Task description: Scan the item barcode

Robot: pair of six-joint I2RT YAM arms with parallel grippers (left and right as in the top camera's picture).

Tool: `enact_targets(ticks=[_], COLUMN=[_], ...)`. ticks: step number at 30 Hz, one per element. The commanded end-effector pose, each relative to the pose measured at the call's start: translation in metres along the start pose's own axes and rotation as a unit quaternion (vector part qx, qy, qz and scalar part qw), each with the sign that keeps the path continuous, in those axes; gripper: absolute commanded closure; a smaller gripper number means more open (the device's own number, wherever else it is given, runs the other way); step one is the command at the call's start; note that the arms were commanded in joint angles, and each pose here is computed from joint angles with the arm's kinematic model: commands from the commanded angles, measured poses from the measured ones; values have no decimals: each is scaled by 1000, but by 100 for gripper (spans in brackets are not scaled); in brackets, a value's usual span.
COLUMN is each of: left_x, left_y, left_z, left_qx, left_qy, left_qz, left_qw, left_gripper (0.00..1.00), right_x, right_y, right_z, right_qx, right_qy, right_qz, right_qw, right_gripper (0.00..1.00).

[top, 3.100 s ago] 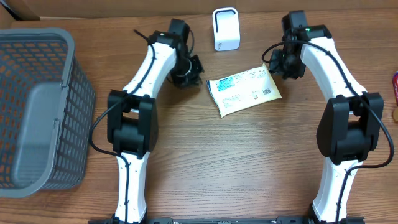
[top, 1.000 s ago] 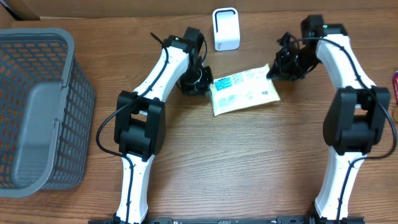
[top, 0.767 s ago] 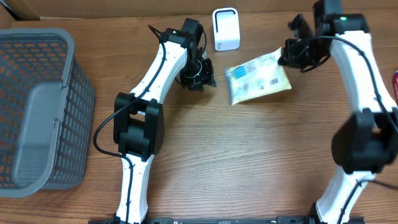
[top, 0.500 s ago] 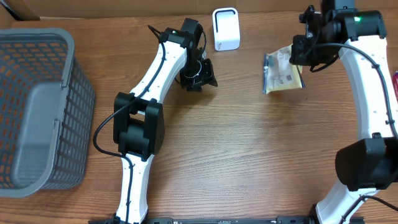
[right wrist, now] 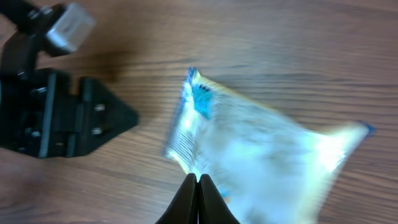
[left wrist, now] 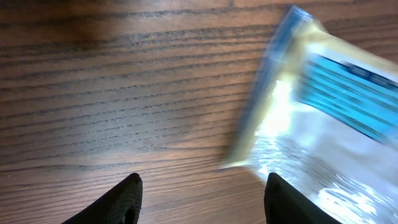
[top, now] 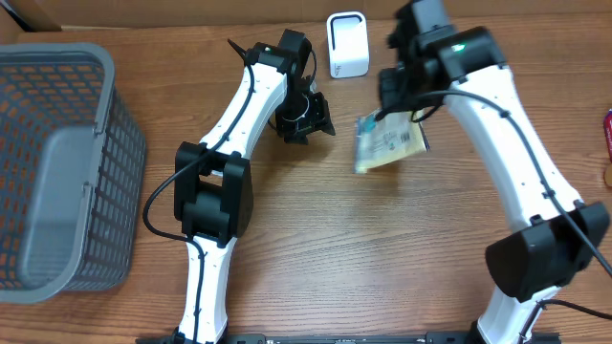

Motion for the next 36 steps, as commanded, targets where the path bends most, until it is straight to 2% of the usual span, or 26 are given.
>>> enact_targets(ticks=[1, 6, 10, 12, 13, 14, 16, 17, 18, 23, 30, 36], left_x=[-1, 0, 2, 2, 2, 2, -1, -2, -4, -9, -15, -9], left_y=[17, 15, 12, 11, 11, 9, 5, 3, -1, -23, -61, -86], left_z=[-2, -6, -8, -9, -10, -13, -16, -16, -17, -24, -24, -26], left_qx=[9, 9, -16, -25, -25, -22, -19, -17, -12, 36, 80, 72], left_qy=[-19, -24, -32, -35, -36, -40, -45, -47, -49, -56, -53, -57], left_qz=[-17, -20, -29, -33, -34, -37, -43, -44, -45, -22, 21, 44], left_qw=[1000, 999, 999, 999, 998, 998, 998, 998, 998, 998, 995, 995], left_gripper=[45, 56, 70, 73, 73, 62, 41, 34, 29, 18, 19, 22], right_x=[-1, -5, -5, -5, -6, -6, -6, -5, -5, -2, -3, -4], right_y=[-8, -7, -7, -6, -6, -5, -3, -3, -2, 1, -1, -13], right_z=[17, 21, 3, -12, -22, -39, -54, -61, -66, -90, -97, -99], right_qx=[-3, -21, -9, -1, 4, 13, 20, 22, 23, 31, 34, 35], right_qy=[-12, -22, -40, -56, -67, -86, -104, -112, -119, -146, -152, -153], right_qz=[-1, -11, 0, 7, 10, 15, 19, 23, 27, 38, 36, 42], right_qw=[1000, 999, 999, 998, 998, 996, 994, 993, 992, 988, 987, 987], right_gripper=[96, 96, 96, 89, 77, 57, 40, 32, 29, 20, 17, 17])
Point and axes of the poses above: each gripper's point midway between its finger pads, its own y axis back along the fingers, its own z axis along the line the jaws close on, x = y × z, the point moved 9 cm from there along y, back along the fingers, and after that the axes turned 1 degree about y, right-handed, at the moved point
